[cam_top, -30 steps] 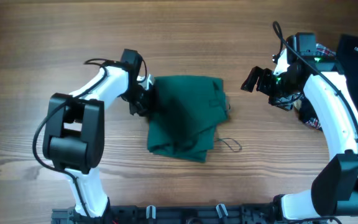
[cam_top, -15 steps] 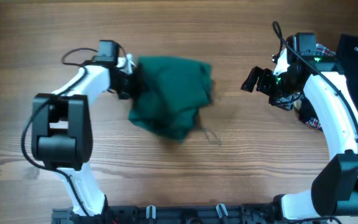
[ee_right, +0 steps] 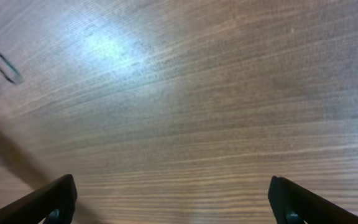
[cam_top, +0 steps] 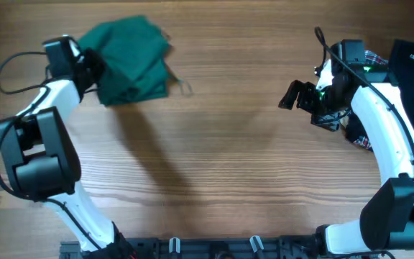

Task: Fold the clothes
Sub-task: 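Grasp the folded green bundle with the left gripper and carry it to the top-left corner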

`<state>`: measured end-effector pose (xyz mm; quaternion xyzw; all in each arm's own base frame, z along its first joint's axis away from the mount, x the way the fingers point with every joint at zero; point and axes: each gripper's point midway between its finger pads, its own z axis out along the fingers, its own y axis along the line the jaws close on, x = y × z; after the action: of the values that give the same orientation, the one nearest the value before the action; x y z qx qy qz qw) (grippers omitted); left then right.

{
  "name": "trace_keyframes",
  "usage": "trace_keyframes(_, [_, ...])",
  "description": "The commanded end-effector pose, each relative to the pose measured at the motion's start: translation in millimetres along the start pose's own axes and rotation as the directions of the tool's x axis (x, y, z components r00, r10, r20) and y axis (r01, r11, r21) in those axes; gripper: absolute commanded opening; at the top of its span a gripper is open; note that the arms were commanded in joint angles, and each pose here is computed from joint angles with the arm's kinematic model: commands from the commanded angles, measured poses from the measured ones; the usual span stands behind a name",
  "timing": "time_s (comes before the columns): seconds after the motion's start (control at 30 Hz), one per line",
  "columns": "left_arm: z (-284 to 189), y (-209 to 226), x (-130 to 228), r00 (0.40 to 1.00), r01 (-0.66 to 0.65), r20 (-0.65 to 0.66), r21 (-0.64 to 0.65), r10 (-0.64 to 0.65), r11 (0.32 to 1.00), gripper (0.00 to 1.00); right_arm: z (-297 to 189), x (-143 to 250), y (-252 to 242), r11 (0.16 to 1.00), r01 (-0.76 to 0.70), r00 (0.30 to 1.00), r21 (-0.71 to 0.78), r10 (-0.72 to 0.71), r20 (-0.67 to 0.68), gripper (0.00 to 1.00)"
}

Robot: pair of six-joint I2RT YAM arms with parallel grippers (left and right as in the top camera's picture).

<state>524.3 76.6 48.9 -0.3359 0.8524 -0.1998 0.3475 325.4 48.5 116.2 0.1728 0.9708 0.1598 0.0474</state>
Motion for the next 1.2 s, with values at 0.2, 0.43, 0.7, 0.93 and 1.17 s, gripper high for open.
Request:
trace_keyframes(0.2, [32, 126, -23, 0.886, 0.441, 0.261, -0.218, -0.383, 0.871, 0.04, -1, 22, -4, 0.999, -0.026, 0.995, 0.02, 0.028, -0.094, 1.0])
trace_keyframes(0.43, [16, 202, -45, 0.716, 0.677, 0.393, -0.189, -0.577, 0.711, 0.04, -2, 30, -7, 0.998, -0.058, 0.99, 0.036, 0.062, -0.123, 1.0])
trace_keyframes(0.7, [-15, 255, -69, 0.579, 0.793, 0.446, -0.112, -0.682, 0.599, 0.04, -1, 28, -6, 0.997, -0.072, 0.99, 0.034, 0.075, -0.116, 1.0])
trace_keyframes(0.93, [7, 211, -67, 0.639, 0.735, 0.416, -0.083, -0.646, 0.674, 0.04, -1, 25, -5, 0.996, -0.082, 0.991, 0.03, 0.085, -0.105, 1.0])
trace_keyframes(1.17, [20, 178, -67, 0.625, 0.718, 0.492, -0.056, -0.606, 0.694, 0.04, -1, 26, -6, 0.996, -0.083, 0.99, 0.032, 0.086, -0.108, 1.0])
